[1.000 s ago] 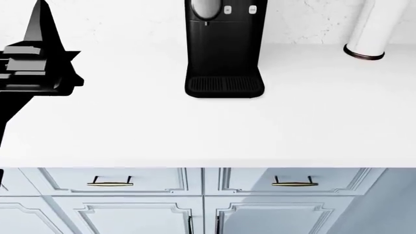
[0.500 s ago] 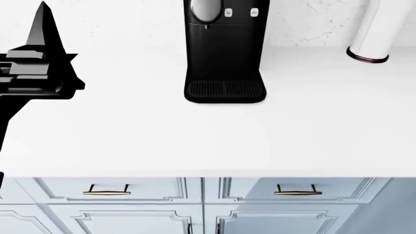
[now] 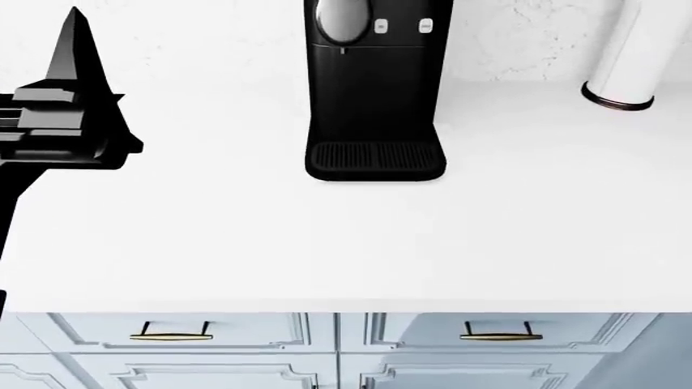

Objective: Pick the mug from the cabinet, place it under the coffee machine dispenser, and press the start button.

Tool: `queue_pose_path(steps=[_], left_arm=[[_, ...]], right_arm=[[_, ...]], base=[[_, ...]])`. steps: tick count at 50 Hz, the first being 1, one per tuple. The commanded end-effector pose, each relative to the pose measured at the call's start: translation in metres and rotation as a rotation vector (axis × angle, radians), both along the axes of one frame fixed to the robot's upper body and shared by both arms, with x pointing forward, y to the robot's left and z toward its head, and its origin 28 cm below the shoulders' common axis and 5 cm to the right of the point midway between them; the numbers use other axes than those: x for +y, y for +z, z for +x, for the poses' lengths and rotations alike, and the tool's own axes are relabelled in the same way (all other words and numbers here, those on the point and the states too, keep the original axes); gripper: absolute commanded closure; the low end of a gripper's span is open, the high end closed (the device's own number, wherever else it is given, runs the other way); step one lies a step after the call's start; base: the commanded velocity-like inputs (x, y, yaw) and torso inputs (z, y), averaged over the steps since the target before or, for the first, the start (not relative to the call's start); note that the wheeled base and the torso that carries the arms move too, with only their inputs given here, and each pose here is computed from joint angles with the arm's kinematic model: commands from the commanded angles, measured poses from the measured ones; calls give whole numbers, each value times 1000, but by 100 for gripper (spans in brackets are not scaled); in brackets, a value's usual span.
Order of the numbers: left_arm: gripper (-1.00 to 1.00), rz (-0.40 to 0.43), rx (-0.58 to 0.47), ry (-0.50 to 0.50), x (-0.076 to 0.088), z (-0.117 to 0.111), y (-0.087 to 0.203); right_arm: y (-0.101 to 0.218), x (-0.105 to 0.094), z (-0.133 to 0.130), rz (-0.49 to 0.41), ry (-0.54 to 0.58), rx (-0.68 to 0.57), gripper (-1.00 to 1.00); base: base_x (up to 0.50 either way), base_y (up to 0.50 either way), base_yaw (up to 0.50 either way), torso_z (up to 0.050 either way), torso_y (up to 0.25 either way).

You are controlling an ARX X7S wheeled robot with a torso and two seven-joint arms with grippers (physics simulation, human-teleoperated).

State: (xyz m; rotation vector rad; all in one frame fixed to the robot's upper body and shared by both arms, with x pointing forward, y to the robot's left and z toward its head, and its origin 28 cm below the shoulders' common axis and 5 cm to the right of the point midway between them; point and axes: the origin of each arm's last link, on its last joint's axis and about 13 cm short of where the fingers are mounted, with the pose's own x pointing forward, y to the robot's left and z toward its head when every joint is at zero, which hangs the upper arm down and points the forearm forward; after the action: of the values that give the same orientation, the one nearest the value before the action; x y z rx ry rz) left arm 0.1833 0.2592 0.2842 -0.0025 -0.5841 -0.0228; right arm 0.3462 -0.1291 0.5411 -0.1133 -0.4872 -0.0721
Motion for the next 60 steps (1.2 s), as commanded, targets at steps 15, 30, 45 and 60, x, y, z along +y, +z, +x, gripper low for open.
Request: queue_pose_path(steps=[15,30,45,60], left_arm=[[-100,-2,7,4,0,0,-3],[-100,-3,5,1,0,1,-3],[-100,-10,5,3,1,0,-4],[-100,-18,9,0,1,0,-6]], right_arm=[[0,0,0,0,0,0,-100],[0,0,0,0,0,0,-100],[0,0,0,0,0,0,-100],[0,0,0,0,0,0,-100]], base=[[81,0,0,0,0],[81,0,0,0,0],[81,0,0,0,0],[80,0,0,0,1]])
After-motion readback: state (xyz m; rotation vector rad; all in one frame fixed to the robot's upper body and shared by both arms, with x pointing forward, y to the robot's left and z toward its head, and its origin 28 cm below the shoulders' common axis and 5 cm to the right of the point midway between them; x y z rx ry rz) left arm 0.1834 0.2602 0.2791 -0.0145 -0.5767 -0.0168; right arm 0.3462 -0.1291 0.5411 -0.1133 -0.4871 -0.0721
